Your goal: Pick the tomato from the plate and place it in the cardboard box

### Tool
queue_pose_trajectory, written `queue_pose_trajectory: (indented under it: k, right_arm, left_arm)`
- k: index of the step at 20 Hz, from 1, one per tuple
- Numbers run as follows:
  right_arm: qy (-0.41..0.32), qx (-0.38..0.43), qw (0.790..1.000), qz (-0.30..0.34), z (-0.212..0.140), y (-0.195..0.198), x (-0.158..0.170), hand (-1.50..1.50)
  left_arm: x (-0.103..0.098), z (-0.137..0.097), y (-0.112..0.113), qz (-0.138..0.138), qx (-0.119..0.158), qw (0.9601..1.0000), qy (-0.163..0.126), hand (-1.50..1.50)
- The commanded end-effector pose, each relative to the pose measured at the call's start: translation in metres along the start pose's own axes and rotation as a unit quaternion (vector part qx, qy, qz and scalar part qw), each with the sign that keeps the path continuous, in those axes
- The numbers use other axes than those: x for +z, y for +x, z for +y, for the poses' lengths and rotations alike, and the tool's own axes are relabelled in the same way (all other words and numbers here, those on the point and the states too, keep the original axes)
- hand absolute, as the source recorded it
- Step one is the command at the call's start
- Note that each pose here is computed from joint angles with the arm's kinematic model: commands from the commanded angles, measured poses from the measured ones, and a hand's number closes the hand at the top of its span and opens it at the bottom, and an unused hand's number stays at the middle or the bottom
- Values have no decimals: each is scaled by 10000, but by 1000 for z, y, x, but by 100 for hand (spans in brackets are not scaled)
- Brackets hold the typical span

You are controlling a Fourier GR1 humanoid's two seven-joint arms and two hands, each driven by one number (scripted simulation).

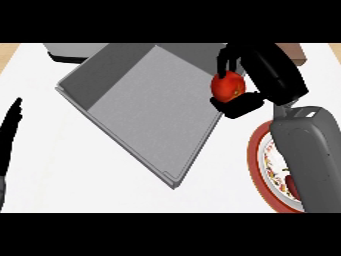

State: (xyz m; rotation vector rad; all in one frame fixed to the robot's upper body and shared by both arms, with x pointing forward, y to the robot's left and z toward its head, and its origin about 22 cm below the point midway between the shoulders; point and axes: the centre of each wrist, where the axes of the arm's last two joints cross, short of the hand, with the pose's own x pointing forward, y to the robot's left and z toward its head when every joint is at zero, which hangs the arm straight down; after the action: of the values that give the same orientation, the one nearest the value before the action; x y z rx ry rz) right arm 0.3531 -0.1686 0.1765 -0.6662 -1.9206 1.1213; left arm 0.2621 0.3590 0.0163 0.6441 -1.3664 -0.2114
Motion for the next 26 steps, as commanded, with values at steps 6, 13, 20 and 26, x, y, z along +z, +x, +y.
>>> queue_pose_trajectory:
  k: [6, 13, 20, 26]
  right_arm:
    - [4, -884, 9955, 339, 21, 74, -65, 150]
    - [282, -1139, 9902, 754, 54, 67, -109, 150]
    - [303, -976, 9901, 961, 79, 67, -129, 150]
    - [415, -1130, 9761, 1809, 102, 48, -122, -150]
  left_arm:
    - [-12, -22, 19, -50, 6, 10000, -56, 0]
    - [-26, -18, 20, -121, -34, 9999, -114, 0]
    - [-19, -12, 10, -264, -57, 9995, -181, 0]
    - [-17, -33, 20, -351, 10, 9985, -420, 0]
